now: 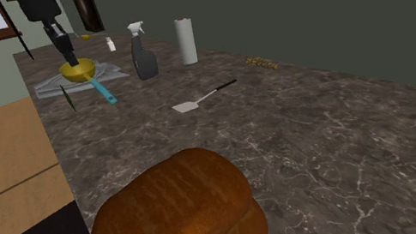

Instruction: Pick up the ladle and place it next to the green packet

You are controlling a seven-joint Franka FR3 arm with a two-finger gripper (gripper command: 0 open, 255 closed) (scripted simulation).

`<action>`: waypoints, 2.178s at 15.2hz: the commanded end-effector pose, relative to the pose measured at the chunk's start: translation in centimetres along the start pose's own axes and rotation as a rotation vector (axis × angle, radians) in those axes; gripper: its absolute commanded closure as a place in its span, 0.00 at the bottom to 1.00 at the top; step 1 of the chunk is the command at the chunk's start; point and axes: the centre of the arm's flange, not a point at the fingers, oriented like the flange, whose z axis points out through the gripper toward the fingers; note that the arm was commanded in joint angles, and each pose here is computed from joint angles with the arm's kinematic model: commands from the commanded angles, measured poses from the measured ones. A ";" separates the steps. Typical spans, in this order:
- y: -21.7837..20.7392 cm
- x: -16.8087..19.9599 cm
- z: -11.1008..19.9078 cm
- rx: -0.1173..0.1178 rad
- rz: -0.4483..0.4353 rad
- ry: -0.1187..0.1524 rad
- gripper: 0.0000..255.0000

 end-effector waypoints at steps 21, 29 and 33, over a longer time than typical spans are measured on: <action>-3.6 -2.5 10.2 0.000 0.002 0.000 1.00; -3.4 -2.8 14.4 0.000 0.002 0.000 1.00; -3.3 -2.9 15.9 0.000 0.002 0.000 1.00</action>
